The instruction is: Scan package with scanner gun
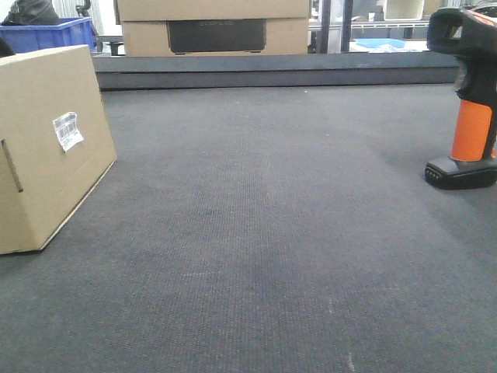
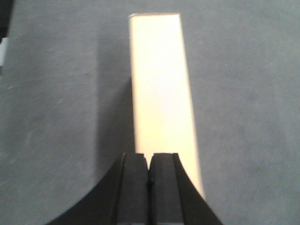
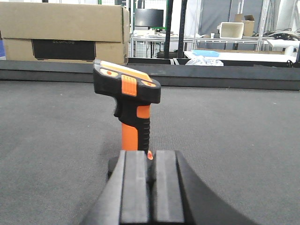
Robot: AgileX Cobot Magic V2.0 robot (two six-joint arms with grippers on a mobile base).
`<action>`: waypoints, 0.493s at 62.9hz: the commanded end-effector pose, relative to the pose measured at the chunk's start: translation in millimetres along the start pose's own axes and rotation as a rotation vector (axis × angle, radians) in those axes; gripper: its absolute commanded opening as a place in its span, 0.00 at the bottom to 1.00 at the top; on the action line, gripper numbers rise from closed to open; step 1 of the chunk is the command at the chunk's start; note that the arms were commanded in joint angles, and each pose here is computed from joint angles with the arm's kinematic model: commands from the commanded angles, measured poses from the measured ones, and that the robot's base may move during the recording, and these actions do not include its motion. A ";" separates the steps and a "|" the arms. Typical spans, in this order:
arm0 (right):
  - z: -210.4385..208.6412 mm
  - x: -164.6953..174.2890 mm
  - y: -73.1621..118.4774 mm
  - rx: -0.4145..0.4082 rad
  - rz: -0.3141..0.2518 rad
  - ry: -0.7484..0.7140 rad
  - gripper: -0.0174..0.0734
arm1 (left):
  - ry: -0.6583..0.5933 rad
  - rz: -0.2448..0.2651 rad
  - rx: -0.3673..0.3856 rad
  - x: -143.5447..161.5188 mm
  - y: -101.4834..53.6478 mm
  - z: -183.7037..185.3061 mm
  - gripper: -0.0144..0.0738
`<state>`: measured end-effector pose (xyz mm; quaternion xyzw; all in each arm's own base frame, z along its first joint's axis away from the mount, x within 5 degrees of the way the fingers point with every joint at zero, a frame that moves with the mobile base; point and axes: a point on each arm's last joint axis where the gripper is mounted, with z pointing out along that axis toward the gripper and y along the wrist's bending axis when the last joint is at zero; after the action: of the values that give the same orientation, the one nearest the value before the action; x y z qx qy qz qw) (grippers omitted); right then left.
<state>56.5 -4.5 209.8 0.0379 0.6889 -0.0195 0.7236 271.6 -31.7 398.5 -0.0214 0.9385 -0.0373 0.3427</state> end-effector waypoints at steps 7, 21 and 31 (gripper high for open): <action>-0.3 -2.1 0.0 -0.001 0.002 -0.025 0.01 | 0.080 -0.059 -0.048 -8.4 -14.8 25.4 0.04; -0.3 -2.1 0.0 -0.001 0.002 -0.025 0.01 | 0.118 -0.081 -0.013 -7.0 -19.1 34.4 0.07; -0.3 -2.1 0.0 -0.001 0.002 -0.025 0.01 | 0.122 -0.077 -0.014 -7.0 -19.3 36.0 0.44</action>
<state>56.5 -4.5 209.8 0.0379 0.6889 -0.0195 0.7236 300.7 -49.9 374.4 -0.0575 0.9577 -0.0384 0.2794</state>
